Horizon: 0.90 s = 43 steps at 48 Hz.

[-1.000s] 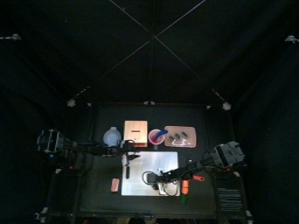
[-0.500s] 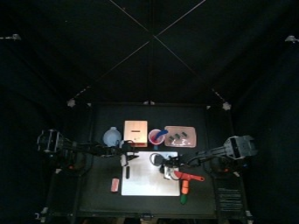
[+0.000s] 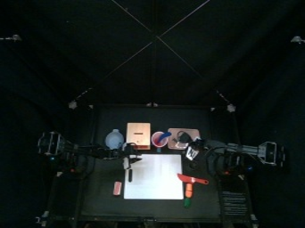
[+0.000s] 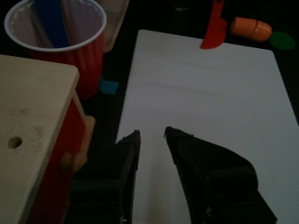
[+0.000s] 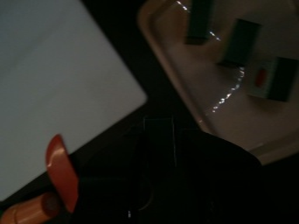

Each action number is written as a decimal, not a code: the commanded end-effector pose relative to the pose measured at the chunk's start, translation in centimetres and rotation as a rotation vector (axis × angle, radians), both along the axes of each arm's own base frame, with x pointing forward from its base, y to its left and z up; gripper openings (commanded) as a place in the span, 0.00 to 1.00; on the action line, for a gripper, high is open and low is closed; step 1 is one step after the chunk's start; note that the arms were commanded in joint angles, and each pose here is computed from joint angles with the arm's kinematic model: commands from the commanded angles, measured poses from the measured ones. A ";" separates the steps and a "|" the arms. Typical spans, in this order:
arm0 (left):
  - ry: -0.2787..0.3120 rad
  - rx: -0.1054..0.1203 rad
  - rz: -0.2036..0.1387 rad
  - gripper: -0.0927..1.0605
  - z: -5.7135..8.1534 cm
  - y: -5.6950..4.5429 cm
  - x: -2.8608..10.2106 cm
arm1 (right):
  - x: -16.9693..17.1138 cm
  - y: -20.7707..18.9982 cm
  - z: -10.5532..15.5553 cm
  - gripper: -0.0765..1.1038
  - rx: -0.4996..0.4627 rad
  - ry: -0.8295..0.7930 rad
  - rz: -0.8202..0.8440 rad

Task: Place sushi on board then cut the sushi with the knife then place the pieces on the plate
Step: Place the 4 sushi pieces on the plate

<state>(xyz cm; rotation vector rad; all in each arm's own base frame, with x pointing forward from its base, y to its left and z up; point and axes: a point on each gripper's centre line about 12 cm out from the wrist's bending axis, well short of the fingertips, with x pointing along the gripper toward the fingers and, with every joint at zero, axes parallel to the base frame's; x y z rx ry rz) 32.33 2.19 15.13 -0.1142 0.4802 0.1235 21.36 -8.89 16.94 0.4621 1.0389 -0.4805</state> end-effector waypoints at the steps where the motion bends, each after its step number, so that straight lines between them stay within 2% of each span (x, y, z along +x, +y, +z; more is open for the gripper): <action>1: -0.045 0.014 -0.010 0.70 1.3 0.0 0.8 | -1.0 -1.6 0.2 0.63 -0.039 -0.022 -0.058; 12: -0.045 0.013 -0.014 0.70 1.4 -0.1 0.8 | -1.6 -4.2 -1.1 0.63 -0.100 -0.027 -0.120; 29: -0.032 0.013 -0.006 0.70 0.9 0.1 0.4 | -0.5 -5.4 -4.3 0.64 -0.065 0.065 -0.115; 35: -0.024 0.012 -0.008 0.70 0.7 0.1 0.3 | 0.0 -5.7 -4.7 0.67 -0.058 0.071 -0.117; 43: -0.026 0.010 -0.012 0.70 0.7 -0.1 0.2 | 0.2 -5.9 -4.7 0.75 -0.054 0.080 -0.117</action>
